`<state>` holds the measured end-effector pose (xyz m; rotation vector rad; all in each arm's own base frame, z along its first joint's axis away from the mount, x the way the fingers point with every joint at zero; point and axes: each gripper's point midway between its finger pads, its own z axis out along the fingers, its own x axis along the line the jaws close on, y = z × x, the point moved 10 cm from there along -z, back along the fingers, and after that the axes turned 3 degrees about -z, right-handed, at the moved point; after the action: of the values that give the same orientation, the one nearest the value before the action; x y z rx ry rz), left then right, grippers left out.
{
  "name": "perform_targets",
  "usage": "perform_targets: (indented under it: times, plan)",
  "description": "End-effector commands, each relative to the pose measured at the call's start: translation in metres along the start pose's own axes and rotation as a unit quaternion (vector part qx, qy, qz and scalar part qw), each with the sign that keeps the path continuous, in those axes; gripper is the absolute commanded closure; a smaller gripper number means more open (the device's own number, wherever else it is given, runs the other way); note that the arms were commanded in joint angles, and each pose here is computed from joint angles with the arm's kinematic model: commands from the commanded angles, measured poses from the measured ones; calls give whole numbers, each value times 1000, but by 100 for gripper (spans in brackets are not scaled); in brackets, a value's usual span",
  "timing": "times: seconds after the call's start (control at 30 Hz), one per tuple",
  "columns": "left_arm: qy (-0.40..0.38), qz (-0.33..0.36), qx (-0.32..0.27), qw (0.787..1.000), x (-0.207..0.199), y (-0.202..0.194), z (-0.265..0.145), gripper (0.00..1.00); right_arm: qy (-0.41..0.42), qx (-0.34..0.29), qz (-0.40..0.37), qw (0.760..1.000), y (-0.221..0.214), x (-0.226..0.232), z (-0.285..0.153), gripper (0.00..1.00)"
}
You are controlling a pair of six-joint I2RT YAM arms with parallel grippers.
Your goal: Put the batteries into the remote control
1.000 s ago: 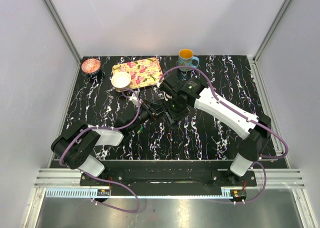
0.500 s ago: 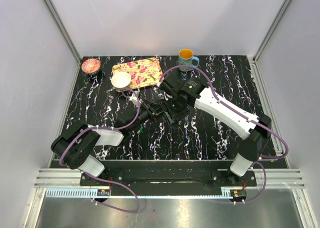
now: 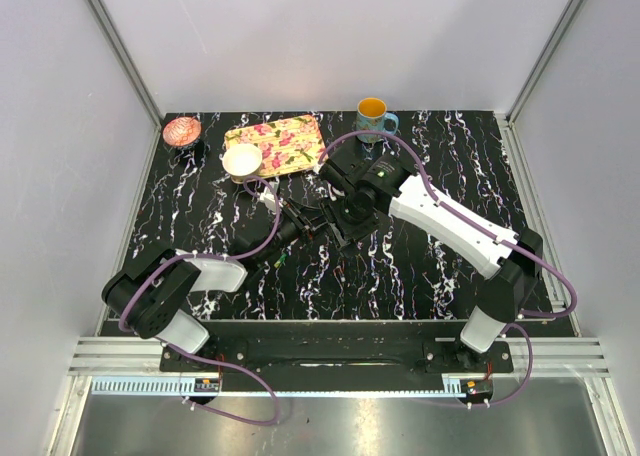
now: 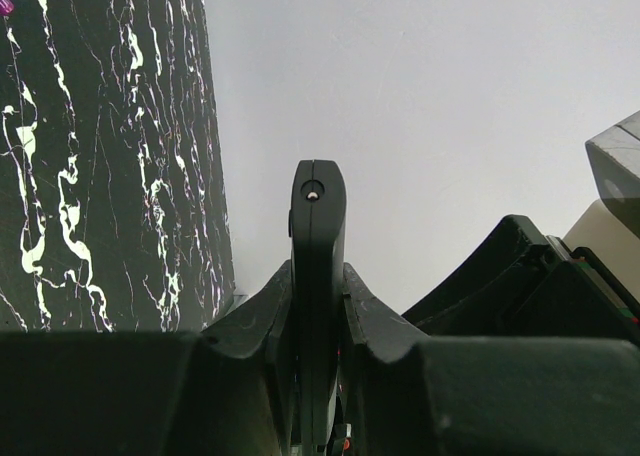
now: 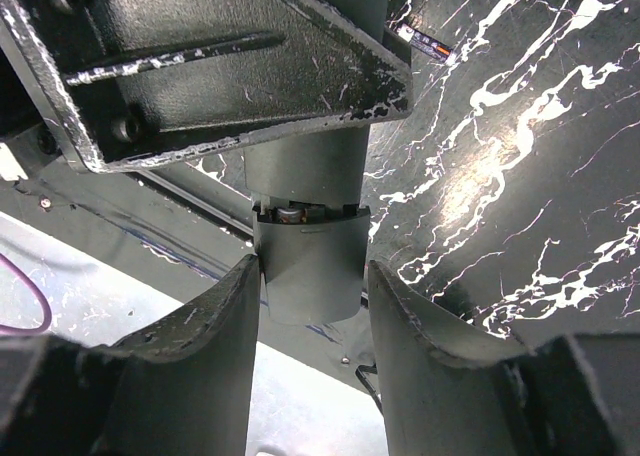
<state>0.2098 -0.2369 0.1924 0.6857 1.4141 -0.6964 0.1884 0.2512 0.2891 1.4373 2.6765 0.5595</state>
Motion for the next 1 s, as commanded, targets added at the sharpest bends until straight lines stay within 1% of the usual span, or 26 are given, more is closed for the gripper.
perform_targets:
  times: [0.0, 0.43, 0.67, 0.97]
  plan:
    - [-79, 1, 11, 997, -31, -3, 2, 100, 16, -33, 4, 999, 11, 5, -8, 50]
    - [-77, 1, 12, 997, -30, -3, 3, 100, 19, -36, 7, 999, 13, 6, -10, 51]
    - [-77, -1, 11, 997, -29, -4, 1, 100, 5, -37, 3, 999, 12, 4, -12, 47]
    - [-75, -1, 9, 997, -28, -4, 1, 100, 6, -43, 3, 999, 12, 5, -15, 42]
